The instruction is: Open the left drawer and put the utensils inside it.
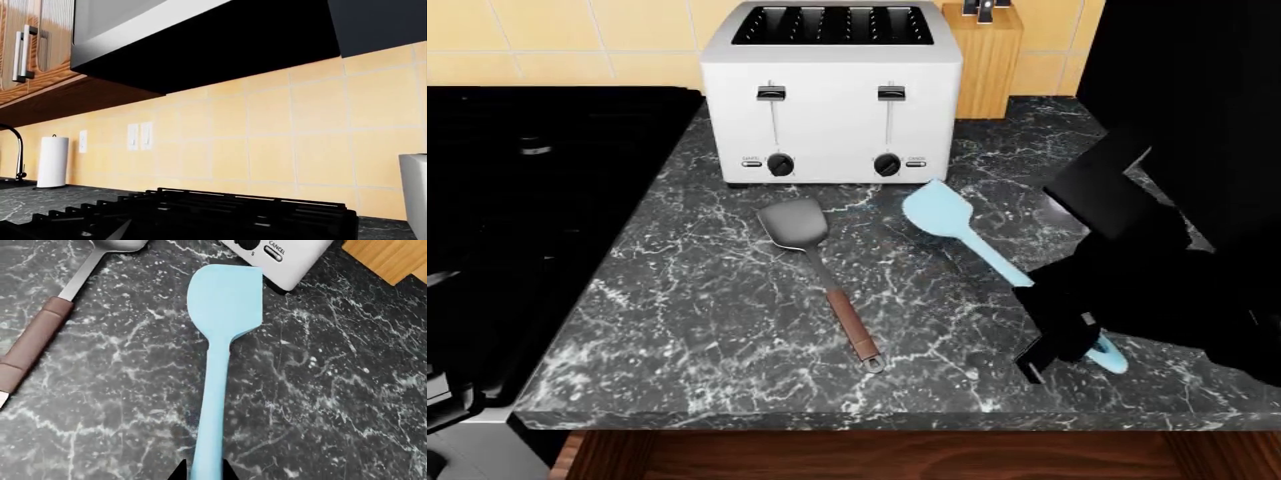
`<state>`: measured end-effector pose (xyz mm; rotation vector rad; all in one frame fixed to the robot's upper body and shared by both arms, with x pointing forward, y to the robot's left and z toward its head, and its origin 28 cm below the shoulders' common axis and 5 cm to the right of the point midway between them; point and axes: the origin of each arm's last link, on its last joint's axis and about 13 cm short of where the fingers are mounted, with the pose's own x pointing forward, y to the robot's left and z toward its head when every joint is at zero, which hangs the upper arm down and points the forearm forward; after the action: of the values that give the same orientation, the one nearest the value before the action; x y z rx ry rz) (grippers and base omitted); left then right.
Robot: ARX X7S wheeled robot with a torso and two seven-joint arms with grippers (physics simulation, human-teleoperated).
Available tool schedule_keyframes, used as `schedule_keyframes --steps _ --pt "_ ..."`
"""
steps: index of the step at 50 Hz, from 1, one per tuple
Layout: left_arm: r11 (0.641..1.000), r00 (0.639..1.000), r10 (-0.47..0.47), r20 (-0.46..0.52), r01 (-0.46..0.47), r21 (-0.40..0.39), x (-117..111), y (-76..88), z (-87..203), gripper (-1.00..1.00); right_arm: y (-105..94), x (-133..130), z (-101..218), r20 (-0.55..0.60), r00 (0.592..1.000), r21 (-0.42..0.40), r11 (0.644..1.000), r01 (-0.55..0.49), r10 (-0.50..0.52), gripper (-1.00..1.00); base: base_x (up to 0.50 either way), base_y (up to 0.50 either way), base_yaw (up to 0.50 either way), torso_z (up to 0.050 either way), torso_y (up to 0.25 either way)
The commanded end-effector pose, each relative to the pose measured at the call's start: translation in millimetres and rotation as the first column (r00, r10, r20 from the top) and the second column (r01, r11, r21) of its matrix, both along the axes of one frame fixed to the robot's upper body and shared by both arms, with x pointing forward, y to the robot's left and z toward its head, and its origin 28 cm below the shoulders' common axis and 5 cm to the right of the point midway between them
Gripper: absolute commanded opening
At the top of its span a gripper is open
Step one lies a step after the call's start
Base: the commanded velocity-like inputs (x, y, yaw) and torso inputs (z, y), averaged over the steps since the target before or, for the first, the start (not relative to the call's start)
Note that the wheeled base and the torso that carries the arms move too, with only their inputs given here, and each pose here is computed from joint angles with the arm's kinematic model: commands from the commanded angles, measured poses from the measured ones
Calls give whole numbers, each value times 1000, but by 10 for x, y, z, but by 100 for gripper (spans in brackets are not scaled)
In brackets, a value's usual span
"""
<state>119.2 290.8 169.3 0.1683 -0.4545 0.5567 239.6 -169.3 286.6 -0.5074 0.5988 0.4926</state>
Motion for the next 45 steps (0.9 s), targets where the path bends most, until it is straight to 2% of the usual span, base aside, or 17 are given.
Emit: schedule_keyframes --steps 1,12,16,23,32,45 --pt "1000 1000 -1 0 1 -2 -1 0 -2 100 -131 -152 138 84 996 -27 999 -18 20 -100 0 0 0 0 0" --pt "1000 1000 -1 -1 1 -3 1 1 -5 100 -153 -209 264 121 987 -89 992 -92 103 -100 0 0 0 0 0" --pt "1000 1000 -1 -1 1 -3 1 1 -5 100 -135 -212 299 132 978 -141 980 -141 159 -100 0 0 0 0 0" --pt "1000 1000 -2 -4 2 -3 8 -1 -10 100 -74 -217 396 125 963 -168 961 -218 240 -100 0 0 0 0 0" --pt "1000 1000 -1 -6 1 -2 12 -2 -13 100 38 -277 453 72 929 -153 924 -350 363 -100 0 0 0 0 0" --pt "1000 1000 1 -4 -1 -1 8 -1 -9 100 79 -383 376 -18 895 -101 890 -445 445 -100 0 0 0 0 0"
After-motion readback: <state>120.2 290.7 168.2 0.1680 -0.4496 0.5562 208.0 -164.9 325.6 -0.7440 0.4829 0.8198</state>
